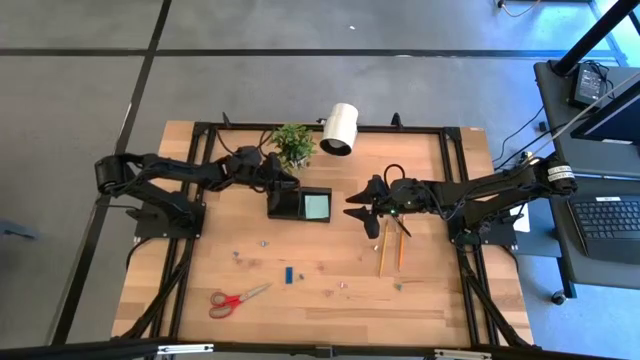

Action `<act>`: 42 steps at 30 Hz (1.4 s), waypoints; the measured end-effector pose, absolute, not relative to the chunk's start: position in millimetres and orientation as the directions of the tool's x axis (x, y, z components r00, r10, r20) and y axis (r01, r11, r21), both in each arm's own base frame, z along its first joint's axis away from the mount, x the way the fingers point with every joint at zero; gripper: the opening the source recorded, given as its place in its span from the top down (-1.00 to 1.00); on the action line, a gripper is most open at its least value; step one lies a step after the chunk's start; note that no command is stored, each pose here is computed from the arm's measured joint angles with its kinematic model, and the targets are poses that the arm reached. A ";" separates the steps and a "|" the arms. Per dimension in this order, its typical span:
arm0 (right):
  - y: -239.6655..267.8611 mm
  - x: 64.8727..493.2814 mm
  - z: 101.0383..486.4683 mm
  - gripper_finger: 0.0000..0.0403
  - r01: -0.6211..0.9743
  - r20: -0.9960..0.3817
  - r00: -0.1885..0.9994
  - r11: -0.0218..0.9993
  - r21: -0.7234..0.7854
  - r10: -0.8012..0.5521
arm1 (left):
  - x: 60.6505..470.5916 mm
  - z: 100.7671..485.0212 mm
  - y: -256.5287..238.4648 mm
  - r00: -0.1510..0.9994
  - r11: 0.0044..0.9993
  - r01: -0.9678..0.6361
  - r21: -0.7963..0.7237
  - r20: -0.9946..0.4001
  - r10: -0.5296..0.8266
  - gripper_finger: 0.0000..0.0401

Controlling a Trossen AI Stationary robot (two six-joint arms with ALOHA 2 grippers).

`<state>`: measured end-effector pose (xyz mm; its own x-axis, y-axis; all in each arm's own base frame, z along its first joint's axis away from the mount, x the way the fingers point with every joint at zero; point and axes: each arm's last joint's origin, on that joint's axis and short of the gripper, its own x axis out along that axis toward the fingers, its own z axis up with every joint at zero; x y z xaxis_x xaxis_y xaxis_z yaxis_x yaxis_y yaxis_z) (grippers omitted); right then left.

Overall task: Pick and place office supplies into organizer
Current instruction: Put the red scissors into the black desk organizer

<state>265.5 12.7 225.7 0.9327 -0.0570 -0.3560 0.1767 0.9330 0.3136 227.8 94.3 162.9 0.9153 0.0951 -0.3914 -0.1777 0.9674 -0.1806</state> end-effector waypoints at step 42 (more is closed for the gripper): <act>13.0 264.8 223.9 0.07 0.155 -0.375 0.926 0.952 0.266 -0.046 | 173.7 246.4 -131.5 0.194 0.934 -0.137 -0.330 -0.934 -0.301 0.40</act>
